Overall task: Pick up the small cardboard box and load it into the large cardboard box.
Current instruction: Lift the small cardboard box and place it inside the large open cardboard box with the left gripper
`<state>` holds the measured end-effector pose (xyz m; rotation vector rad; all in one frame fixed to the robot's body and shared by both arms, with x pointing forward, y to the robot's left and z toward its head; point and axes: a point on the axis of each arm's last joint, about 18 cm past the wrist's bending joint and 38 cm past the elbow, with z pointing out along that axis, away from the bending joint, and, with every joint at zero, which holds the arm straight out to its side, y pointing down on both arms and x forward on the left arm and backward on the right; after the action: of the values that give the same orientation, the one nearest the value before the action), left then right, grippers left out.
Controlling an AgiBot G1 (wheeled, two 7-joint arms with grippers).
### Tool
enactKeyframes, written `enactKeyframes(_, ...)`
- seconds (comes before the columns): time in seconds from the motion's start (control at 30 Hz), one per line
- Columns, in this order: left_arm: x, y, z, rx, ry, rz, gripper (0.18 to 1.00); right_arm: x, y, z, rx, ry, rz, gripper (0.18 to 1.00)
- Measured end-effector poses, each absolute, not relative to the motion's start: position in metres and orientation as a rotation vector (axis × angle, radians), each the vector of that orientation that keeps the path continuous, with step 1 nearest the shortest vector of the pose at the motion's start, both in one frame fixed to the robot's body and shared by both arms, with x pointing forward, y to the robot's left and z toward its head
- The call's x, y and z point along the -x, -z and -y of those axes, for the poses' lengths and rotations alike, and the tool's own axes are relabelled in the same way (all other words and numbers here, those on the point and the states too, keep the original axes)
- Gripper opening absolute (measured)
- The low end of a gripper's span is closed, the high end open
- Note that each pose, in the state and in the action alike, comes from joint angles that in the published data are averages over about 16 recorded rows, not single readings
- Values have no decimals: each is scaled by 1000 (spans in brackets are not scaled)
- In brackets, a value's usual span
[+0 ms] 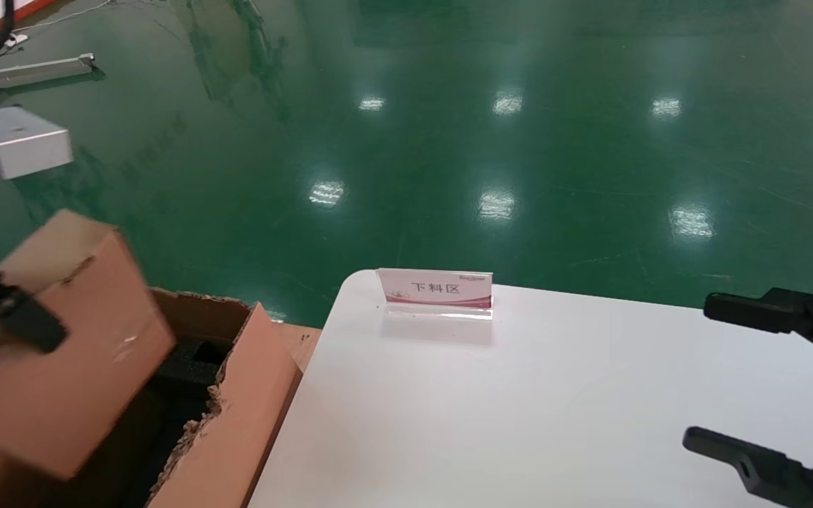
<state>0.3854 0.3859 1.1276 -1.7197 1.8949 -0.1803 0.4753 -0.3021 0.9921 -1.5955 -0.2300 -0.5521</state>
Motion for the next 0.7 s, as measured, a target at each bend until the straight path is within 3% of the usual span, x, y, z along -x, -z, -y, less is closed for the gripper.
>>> enactKeyframes(0.4, -373, -1122, -424, 1827, 106, -1842, 383, -475, -992, 302, 1595, 552, 230, 871)
enactKeyframes(0.7, -372, -1101, -465, 1835, 188, -1872, 383, -475, -992, 302, 1595, 552, 230, 953)
